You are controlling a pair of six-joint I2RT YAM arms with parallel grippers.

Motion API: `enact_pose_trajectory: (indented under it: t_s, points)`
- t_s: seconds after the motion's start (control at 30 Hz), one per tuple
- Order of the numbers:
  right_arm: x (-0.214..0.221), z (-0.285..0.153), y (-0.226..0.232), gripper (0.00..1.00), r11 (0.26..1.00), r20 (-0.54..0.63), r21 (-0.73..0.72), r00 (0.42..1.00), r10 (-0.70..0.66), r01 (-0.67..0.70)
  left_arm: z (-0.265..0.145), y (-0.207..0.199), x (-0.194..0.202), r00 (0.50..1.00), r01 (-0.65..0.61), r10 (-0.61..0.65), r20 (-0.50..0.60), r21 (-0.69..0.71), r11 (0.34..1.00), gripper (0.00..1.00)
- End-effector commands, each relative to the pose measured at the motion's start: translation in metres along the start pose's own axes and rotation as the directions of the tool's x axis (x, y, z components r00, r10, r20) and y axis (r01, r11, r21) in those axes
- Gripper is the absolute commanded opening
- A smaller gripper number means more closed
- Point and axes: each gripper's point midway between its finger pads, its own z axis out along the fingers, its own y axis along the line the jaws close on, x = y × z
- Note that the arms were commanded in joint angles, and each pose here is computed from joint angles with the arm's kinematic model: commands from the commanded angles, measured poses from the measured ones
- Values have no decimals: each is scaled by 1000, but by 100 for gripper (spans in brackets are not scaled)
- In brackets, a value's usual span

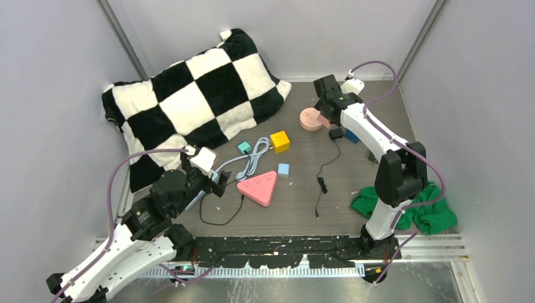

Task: Insert the plug
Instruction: Insert the plug into the socket.

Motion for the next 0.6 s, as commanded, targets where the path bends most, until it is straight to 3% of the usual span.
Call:
enact_pose_trajectory:
  t_s: [0.0,0.57]
  points:
    - [-23,4,20,50,999,47,-12,998,37,-36,-1,-1,-11,999,-1,1,47,11,1000,100]
    - [-14,50,46,42,999,-37,-34,999,14,-15,-2,-5,-11,999,-9,7,52,37,999,99]
